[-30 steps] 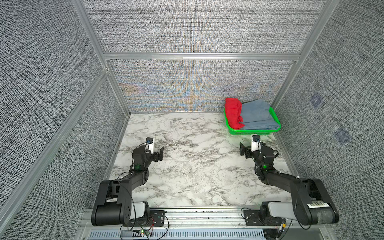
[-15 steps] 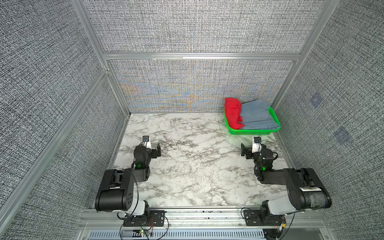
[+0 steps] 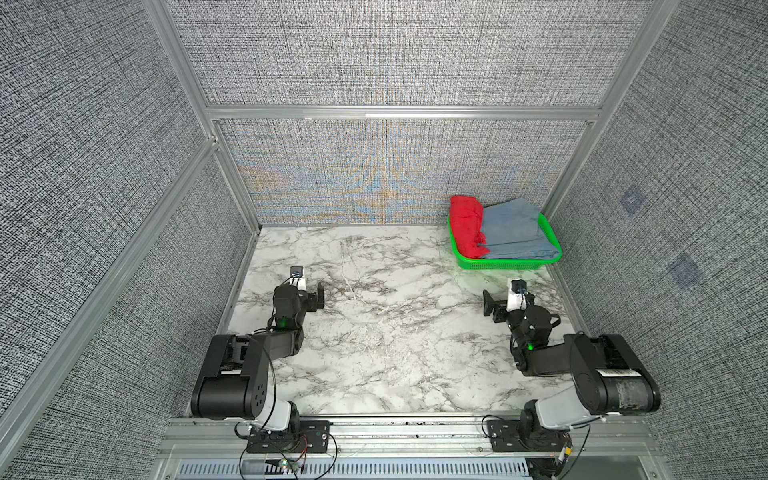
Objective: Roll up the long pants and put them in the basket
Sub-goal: Reset both arms
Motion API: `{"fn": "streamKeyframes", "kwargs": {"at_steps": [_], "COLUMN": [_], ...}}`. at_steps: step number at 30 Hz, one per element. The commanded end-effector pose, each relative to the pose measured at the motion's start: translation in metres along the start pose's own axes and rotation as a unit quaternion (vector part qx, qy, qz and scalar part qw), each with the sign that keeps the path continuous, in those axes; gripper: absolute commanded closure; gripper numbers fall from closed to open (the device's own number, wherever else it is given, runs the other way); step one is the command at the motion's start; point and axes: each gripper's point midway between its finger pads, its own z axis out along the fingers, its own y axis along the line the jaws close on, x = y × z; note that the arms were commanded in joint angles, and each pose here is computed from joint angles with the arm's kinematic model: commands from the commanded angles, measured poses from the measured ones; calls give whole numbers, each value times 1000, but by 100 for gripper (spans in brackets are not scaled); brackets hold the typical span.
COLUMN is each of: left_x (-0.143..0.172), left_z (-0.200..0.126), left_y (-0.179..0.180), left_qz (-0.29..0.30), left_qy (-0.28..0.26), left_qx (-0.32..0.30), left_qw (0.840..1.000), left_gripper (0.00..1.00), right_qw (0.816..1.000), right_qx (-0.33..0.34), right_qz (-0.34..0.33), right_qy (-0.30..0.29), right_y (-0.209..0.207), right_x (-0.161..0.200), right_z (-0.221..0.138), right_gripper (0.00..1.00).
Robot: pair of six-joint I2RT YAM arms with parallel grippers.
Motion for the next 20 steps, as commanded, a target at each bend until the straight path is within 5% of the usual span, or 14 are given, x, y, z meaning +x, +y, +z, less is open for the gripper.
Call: {"fn": "streamKeyframes", "kwargs": {"at_steps": [1,20], "left_x": [2,2], "left_z": [0,0], "left_y": [3,3], "left_qz": [-1,-1], "left_qy": [5,4], "left_qx": [-7,-7], "left_qw": [1000,1000], "left_gripper": [1,1], "right_qw": [1000,1000], "right_qx": [-8,-7], "right_qz": [5,6], "right_qy": [-14,-14], "right_y": [3,2], "right_x": [-7,-7], "right_z": [0,0], "right_gripper": [1,1]}}
